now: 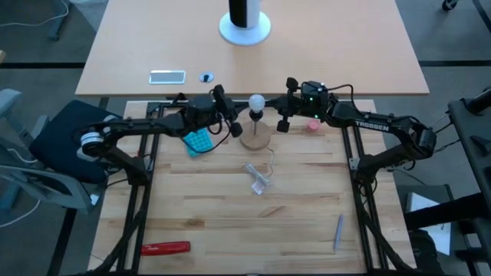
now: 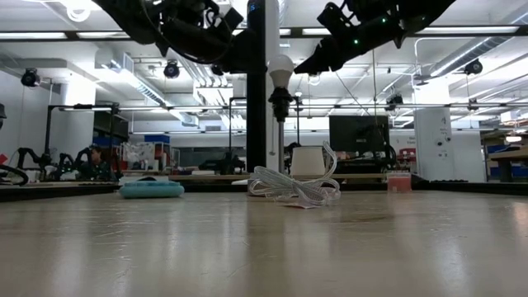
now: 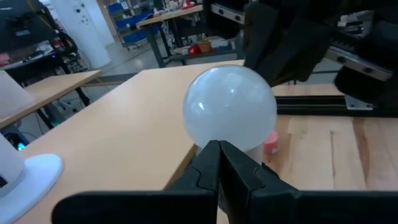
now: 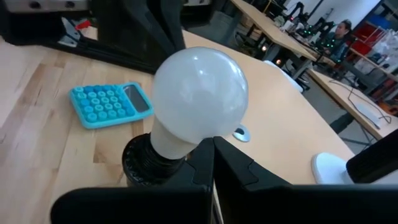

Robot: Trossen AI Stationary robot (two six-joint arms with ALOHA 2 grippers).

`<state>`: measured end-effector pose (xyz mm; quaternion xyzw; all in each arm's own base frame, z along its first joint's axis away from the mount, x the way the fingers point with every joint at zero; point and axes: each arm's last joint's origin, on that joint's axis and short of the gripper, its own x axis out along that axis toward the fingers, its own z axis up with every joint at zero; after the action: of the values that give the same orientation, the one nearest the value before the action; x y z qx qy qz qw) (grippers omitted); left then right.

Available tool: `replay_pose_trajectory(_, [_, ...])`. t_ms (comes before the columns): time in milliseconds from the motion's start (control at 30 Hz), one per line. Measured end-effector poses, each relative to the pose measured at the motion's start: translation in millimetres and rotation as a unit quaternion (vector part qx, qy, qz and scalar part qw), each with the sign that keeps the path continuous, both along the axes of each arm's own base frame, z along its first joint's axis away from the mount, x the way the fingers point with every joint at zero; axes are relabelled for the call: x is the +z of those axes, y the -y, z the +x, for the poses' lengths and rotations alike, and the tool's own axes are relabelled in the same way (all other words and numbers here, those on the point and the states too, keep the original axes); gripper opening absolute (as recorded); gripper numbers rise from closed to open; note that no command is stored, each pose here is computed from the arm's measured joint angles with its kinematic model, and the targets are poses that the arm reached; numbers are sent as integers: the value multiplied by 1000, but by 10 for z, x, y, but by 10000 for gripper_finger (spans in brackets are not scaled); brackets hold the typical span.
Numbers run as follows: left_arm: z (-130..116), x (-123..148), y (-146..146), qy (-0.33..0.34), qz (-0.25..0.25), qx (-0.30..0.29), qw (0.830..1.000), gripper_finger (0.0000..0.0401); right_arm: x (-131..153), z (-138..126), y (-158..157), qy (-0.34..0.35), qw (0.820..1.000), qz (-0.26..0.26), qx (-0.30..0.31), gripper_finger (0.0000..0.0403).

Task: Screw lightbulb
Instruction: Insert the light bulb into the desk lamp

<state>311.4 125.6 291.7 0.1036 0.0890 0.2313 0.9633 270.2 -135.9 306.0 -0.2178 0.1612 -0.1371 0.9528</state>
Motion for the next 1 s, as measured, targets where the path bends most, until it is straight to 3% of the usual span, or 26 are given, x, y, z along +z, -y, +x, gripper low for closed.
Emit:
replay_pose_trajectory(633, [14,-47,-50,6,-20,28,999,0,-2,40,-116,-5,999,2,34,0])
replay_pose_trajectory(1000, [-89,16,76,-17,-63,5,998,0,65,-47,-125,-10,1000,-8,-5,0])
